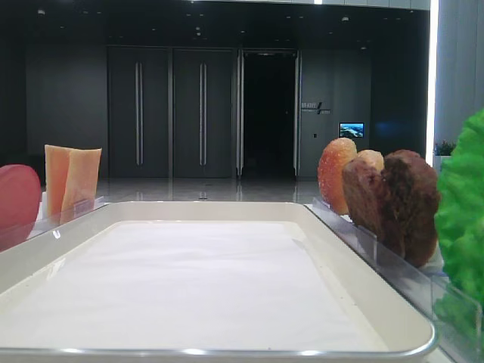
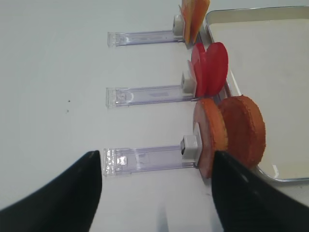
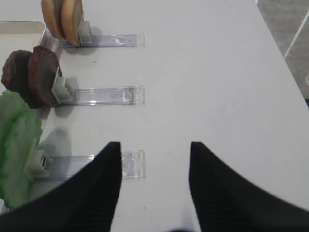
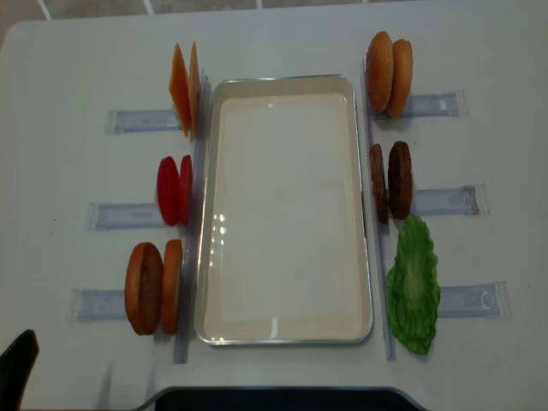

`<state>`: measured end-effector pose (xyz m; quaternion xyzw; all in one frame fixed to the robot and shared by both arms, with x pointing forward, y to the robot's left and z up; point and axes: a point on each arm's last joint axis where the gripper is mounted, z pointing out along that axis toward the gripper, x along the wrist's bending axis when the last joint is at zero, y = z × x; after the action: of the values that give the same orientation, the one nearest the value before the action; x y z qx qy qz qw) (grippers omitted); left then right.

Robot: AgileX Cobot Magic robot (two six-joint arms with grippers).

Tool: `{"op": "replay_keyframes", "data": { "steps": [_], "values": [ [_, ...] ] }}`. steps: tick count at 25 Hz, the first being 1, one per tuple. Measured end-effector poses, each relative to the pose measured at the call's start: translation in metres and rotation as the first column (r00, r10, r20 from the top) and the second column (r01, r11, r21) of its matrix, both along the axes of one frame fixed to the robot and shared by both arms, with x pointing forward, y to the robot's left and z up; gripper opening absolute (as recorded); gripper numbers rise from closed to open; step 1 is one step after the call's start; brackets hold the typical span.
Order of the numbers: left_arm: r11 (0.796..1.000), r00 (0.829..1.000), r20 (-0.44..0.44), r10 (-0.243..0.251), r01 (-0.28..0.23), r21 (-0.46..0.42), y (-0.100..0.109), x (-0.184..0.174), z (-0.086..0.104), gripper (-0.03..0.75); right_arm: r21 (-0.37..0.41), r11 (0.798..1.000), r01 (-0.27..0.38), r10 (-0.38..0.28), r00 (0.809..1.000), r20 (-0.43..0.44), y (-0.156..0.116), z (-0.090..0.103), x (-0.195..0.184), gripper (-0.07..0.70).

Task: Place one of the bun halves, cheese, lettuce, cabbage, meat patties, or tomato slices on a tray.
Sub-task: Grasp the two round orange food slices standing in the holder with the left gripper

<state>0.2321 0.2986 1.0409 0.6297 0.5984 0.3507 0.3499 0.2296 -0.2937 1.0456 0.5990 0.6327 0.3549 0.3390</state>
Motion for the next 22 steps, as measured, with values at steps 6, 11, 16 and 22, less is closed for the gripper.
{"op": "replay_keyframes", "data": {
  "steps": [6,11,16,22],
  "values": [
    [1.0,1.0,0.0,0.0,0.0,0.0,0.0,0.0,0.0,0.526,0.0,1.0,0.0,0.0,1.0,0.0,0.0,0.0,0.0,0.344],
    [1.0,1.0,0.0,0.0,0.0,0.0,0.0,0.0,0.0,0.503,0.0,1.0,0.0,0.0,1.0,0.0,0.0,0.0,0.0,0.344],
    [1.0,1.0,-0.01,0.0,0.0,0.0,0.0,0.001,0.0,0.473,0.0,1.0,0.0,0.0,1.0,0.0,0.0,0.0,0.0,0.344],
    [1.0,0.995,-0.103,0.0,0.0,-0.001,0.0,0.015,0.0,0.454,0.0,1.0,0.0,0.0,1.0,0.0,0.0,0.0,0.0,0.344]
  ]
}}
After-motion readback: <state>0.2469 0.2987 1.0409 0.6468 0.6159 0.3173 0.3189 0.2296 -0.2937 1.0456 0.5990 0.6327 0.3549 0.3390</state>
